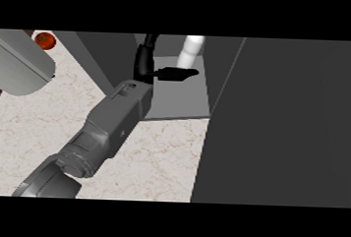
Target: Pick up the bottled water, place it into the cabinet and close the cabinet
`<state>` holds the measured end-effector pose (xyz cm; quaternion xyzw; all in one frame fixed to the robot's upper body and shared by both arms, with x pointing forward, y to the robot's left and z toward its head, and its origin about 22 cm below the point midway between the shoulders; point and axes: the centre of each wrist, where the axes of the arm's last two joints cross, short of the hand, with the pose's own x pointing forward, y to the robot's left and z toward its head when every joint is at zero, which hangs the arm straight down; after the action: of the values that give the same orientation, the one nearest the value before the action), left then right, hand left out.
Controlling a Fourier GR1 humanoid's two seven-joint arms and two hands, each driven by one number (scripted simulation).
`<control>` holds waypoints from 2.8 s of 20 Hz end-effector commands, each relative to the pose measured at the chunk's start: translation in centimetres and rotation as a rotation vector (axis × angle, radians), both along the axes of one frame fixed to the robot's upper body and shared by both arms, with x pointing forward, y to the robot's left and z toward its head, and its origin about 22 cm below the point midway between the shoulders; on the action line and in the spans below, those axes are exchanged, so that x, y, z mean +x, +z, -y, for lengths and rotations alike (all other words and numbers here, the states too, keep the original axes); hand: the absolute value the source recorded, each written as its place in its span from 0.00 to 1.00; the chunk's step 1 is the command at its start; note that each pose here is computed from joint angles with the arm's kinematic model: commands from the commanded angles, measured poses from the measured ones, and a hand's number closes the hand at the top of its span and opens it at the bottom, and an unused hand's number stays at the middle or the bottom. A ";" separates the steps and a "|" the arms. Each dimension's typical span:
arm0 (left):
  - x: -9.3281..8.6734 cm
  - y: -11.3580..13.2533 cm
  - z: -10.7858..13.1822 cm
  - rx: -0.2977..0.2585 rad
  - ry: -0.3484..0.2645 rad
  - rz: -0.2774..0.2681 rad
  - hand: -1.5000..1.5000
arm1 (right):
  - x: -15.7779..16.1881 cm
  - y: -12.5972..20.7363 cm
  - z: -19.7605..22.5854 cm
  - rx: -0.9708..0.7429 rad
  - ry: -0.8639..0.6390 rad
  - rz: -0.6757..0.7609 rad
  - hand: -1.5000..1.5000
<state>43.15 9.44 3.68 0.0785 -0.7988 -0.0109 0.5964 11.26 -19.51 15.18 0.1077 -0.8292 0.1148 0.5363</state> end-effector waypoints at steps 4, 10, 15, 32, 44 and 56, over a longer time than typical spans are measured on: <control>0.3 1.5 1.1 -0.161 -0.229 0.051 0.00 | -1.3 1.3 0.5 0.023 0.019 0.019 0.00; -0.5 0.9 1.1 -0.266 -0.292 0.033 0.00 | -1.6 0.6 0.2 0.002 -0.013 -0.006 0.00; -2.2 1.3 2.6 -0.301 -0.349 0.020 0.00 | -1.4 0.3 -0.1 -0.017 -0.017 -0.013 0.00; -13.4 -3.6 -4.4 -0.361 -0.335 -0.035 1.00 | -2.1 1.5 -0.4 -0.259 0.194 -0.057 1.00; -20.9 -3.0 -12.0 -0.340 -0.284 0.004 1.00 | -1.1 2.4 -6.1 -0.162 0.366 -0.150 1.00; -23.8 -1.4 -17.0 -0.350 -0.241 0.029 1.00 | 0.2 2.8 -14.3 -0.251 0.433 0.002 1.00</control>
<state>19.94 24.89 2.09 -0.1237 -0.7993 0.0589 0.5851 11.36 -9.86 17.24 0.1872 -0.7432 0.3116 0.5617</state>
